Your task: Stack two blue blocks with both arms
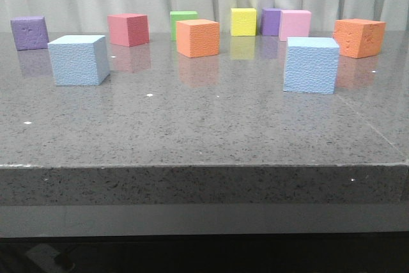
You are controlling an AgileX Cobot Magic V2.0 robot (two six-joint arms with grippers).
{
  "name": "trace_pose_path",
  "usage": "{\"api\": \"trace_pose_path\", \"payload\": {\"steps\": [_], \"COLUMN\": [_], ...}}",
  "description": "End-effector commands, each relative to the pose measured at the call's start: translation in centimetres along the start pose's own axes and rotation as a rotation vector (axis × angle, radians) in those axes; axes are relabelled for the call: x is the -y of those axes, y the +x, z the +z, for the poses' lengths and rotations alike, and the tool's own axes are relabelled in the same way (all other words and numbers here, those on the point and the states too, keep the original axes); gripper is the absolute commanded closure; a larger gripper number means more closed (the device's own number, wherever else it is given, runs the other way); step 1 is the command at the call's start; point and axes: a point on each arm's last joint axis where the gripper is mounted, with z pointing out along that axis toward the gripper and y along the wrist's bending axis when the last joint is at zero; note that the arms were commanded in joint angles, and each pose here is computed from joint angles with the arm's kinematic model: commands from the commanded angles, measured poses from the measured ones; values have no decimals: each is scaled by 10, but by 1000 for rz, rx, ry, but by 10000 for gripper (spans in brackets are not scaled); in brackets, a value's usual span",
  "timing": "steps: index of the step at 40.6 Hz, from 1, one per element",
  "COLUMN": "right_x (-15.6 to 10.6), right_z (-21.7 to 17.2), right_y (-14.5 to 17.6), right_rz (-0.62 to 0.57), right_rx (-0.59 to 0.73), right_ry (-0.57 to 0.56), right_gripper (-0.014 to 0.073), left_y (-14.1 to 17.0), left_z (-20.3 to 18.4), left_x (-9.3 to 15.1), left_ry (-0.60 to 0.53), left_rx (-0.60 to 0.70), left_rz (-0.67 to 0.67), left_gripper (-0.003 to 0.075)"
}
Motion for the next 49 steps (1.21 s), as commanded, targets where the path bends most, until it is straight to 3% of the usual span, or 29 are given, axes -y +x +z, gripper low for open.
{"api": "trace_pose_path", "payload": {"steps": [1,14,30,43,49], "right_x": [-1,-4,-48,-92,-113], "right_z": [-4,-4,16,55,86], "right_y": [-19,-22,-52,-78,-88], "right_rz": [-4,67,-81,-158,-118], "right_rx": [119,108,-274,-441,-522], "right_ry": [-3,-46,-349,-489,-481], "right_gripper": [49,49,53,53,55], "left_y": [-16,-16,-16,-16,-16], "left_z": [-1,-1,-1,-1,-1], "left_x": [0,0,0,0,0], "left_ry": [-1,-1,-1,-1,-1], "left_rx": [98,98,98,98,98], "left_rz": [-7,-7,-7,-7,-7], "left_gripper": [135,135,135,135,134]}}
